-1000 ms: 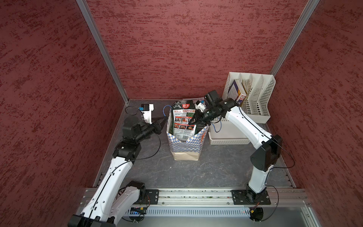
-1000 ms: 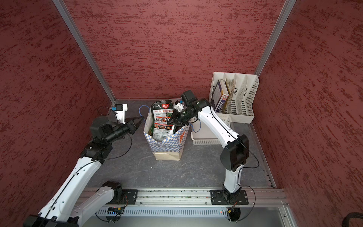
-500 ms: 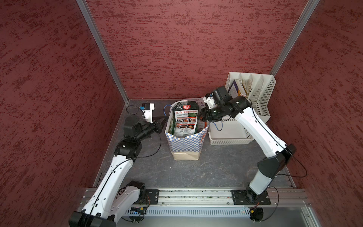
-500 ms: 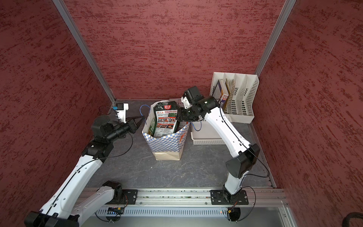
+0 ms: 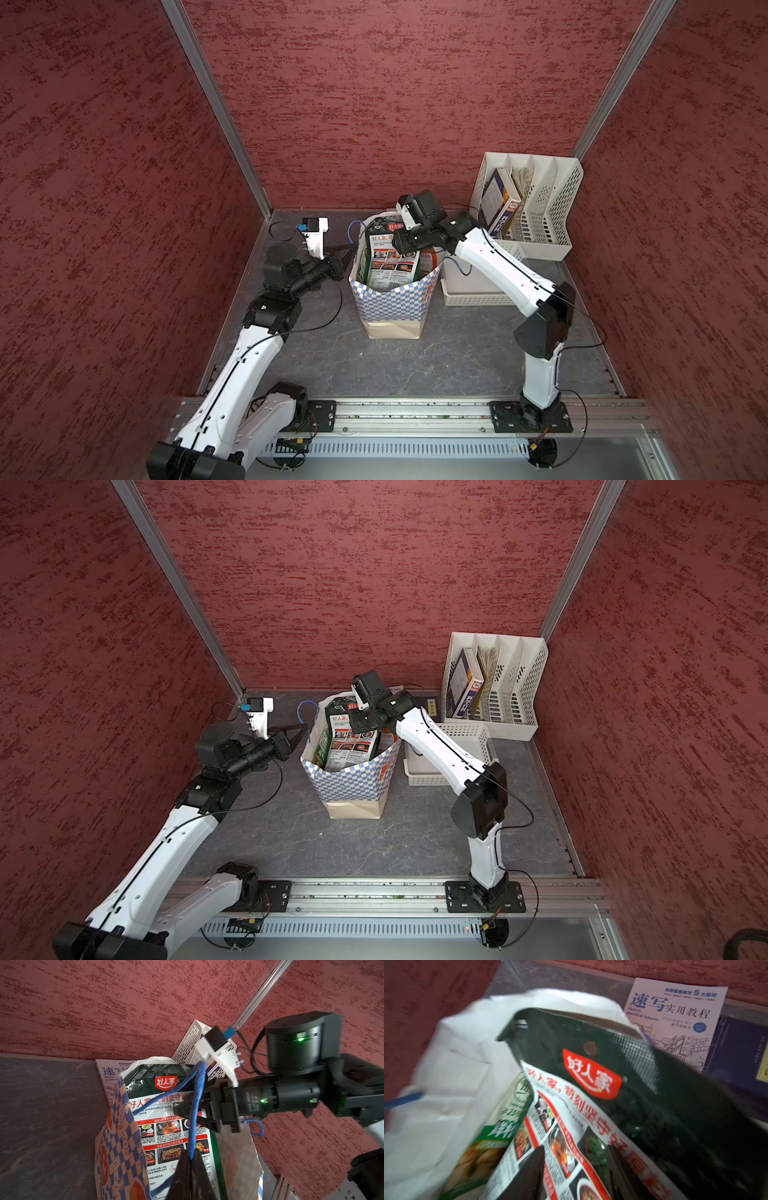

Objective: Place the condiment packets inside the bag
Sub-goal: Place the condiment packet in the paper bag.

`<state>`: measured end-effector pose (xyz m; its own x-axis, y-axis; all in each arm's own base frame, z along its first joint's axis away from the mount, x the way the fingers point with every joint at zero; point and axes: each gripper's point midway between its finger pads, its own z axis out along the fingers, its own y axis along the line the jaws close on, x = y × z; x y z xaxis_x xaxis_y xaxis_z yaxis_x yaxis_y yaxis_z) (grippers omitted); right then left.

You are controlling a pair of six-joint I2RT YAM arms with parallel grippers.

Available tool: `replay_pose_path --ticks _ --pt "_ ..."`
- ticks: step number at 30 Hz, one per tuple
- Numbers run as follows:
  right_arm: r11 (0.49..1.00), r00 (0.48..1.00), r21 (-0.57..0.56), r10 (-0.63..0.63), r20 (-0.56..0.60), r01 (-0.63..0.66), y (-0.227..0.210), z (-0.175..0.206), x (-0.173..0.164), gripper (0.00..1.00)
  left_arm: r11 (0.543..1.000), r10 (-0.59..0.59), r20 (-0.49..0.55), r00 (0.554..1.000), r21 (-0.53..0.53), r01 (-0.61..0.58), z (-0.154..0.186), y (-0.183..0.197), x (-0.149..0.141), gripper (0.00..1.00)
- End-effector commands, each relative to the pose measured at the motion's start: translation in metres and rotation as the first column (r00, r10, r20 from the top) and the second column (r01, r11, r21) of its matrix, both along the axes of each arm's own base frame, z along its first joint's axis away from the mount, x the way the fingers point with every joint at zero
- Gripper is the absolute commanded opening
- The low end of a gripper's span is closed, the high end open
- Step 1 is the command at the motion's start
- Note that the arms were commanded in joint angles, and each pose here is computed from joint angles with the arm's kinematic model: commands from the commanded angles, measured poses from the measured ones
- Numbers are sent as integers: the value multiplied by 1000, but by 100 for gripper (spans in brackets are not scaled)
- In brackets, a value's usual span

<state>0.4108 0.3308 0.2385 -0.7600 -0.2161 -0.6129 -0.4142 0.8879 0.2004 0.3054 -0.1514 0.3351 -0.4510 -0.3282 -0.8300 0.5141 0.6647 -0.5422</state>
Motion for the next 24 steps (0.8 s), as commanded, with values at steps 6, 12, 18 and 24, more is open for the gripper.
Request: replay_pose_path --ticks 6,12,18,24 --pt "988 996 -123 -94 -7 92 -24 -37 7 51 1000 6 116 993 -30 -3 38 -1 0 0" --pt "1000 992 9 5 130 -6 -18 35 -6 55 997 61 159 985 -48 -54 49 6 7 39" --pt "991 929 104 36 370 -79 -46 135 -39 78 986 161 287 944 0 -168 81 26 0 100" --pt "975 871 207 -167 461 77 -152 168 -68 98 880 416 412 811 44 -474 99 85 -30 100"
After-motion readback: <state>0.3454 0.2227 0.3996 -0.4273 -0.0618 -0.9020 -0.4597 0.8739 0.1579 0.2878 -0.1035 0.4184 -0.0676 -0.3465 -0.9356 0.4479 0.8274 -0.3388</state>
